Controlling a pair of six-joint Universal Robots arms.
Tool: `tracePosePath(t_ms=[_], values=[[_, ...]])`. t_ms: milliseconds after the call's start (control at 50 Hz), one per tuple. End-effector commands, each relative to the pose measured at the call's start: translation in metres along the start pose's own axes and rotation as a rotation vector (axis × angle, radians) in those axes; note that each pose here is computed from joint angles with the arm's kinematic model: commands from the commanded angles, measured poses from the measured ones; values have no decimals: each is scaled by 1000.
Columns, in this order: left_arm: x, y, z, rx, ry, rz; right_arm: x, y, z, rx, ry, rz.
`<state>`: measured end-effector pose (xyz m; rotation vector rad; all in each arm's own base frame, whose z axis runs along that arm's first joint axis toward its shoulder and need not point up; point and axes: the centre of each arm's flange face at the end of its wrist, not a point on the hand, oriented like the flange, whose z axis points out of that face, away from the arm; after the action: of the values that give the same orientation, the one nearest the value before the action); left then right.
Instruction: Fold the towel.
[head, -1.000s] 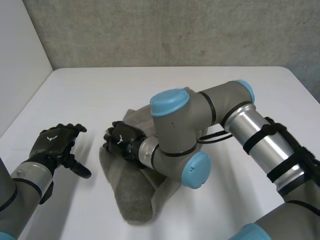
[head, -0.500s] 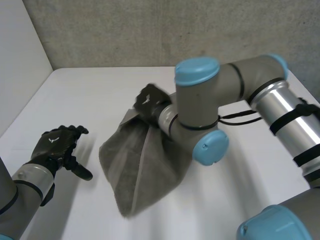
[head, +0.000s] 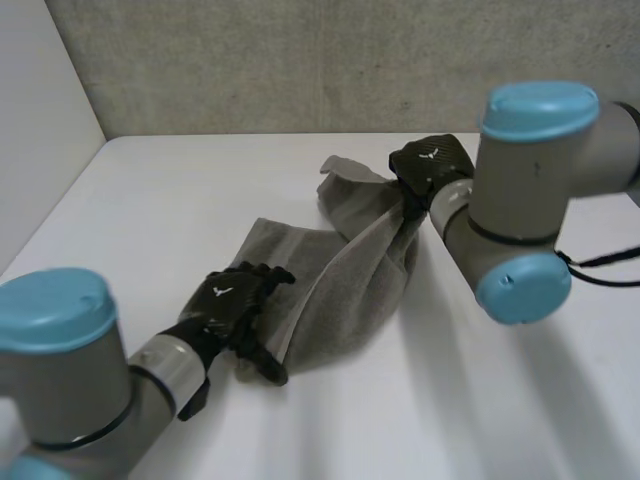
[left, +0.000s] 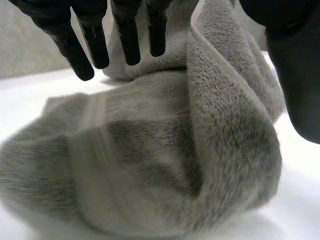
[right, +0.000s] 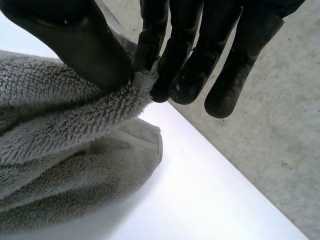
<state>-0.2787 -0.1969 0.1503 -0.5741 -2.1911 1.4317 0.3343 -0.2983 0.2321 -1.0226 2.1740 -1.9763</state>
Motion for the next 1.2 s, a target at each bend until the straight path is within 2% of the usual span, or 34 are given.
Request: tracePosePath(t_ms=[20,160,240,320,340,360,380,400,420,440,460,480,500,520,540,580,660,700,740,800,820,840,860,880,900,960,1000,1040,1120,1200], values=[[4,2,28,-71,-29,-158,-6,18,-18,-24,-14,-23],[18,14,47,-119,-26,-160,-11,33,-23,-23,-32,-23],[12,14,66,-84,-108,-135,-11,27,-22,19,-48,-20],[11,-10,79,3,-122,-93,0,2,-12,177,-106,-22],[11,-29,86,71,-116,-61,1,2,-12,178,-106,-22],[11,-29,86,72,-116,-60,8,-16,-7,274,-101,-30],[11,-54,92,164,-110,-25,21,-32,-1,375,-74,-40],[10,-89,94,288,-110,4,21,-32,-1,376,-73,-40],[10,-89,94,289,-110,4,33,-46,5,478,-27,-38],[4,-130,89,432,-129,27,44,-63,6,590,30,-39],[0,-173,79,584,-147,50,44,-64,6,591,30,-39],[0,-173,79,585,-147,50,57,-86,0,708,94,-42],[1,-211,65,735,-152,72,72,-114,-14,829,153,-38],[4,-245,48,881,-150,92,72,-114,-14,830,153,-38],[4,-245,48,882,-150,92,83,-134,-28,909,186,-22],[14,-294,14,1136,-129,123,91,-146,-38,937,198,4],[23,-312,-5,1233,-84,157,87,-139,-41,836,122,40],[25,-307,-5,1198,-54,174,84,-134,-41,788,98,39],[21,-275,10,1030,-36,197,78,-127,-43,737,61,31],[16,-251,20,920,-39,194,65,-108,-44,611,-32,-7],[9,-225,28,811,-47,191,56,-95,-45,534,-84,-41],[1,-198,34,707,-65,183,56,-95,-45,533,-84,-42],[1,-198,34,706,-65,183,47,-79,-47,452,-130,-82],[-8,-171,38,615,-84,177,39,-62,-50,368,-173,-116],[-17,-143,40,526,-105,174,39,-62,-50,367,-173,-116],[-25,-121,37,457,-127,179,24,-27,-60,213,-247,-174],[-37,-82,30,336,-157,213,15,-12,-65,160,-285,-190],[-41,-65,28,289,-167,241,0,17,-74,83,-339,-200],[-66,-43,25,269,-245,330,-8,39,-81,41,-360,-184],[-83,-40,25,287,-300,362,-13,49,-92,55,-351,-172]])
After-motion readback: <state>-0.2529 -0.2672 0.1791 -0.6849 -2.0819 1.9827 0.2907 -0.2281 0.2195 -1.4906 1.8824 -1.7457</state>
